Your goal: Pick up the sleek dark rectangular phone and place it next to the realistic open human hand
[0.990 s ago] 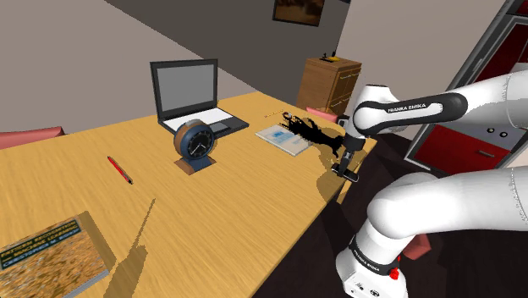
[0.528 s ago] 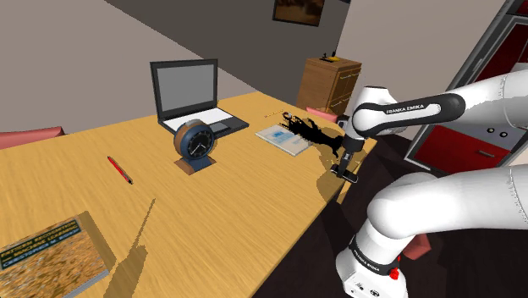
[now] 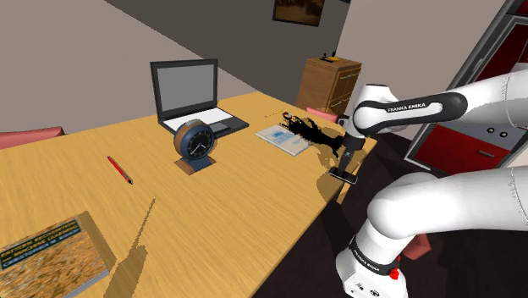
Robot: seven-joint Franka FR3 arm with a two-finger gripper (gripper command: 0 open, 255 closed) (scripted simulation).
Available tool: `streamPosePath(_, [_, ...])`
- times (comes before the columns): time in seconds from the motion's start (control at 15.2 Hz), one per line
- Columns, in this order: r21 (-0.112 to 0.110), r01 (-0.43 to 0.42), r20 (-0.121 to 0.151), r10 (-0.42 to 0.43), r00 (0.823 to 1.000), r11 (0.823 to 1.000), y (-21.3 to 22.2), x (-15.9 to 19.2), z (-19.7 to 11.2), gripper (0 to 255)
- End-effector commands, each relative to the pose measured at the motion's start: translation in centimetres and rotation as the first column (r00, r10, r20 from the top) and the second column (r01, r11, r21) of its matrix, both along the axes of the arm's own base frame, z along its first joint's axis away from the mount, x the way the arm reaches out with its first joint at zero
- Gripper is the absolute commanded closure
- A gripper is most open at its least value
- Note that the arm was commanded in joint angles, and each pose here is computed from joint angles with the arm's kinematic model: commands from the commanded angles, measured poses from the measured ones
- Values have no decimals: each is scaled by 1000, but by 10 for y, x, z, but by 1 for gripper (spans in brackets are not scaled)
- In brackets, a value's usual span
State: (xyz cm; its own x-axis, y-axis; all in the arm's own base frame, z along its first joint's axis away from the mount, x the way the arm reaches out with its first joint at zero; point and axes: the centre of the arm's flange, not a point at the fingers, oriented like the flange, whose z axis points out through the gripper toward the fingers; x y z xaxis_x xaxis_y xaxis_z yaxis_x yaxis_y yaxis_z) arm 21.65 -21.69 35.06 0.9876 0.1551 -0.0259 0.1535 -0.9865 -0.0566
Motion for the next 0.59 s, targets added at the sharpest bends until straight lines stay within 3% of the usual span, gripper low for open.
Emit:
streamPosePath(0.0, [1,0,-1,0,1000,1000,-1,1,19,0])
streamPosePath(0.13, [1,0,-1,0,1000,1000,-2,1,43,0])
streamPosePath(0.53, [1,0,-1,0,1000,1000,-2,1,43,0])
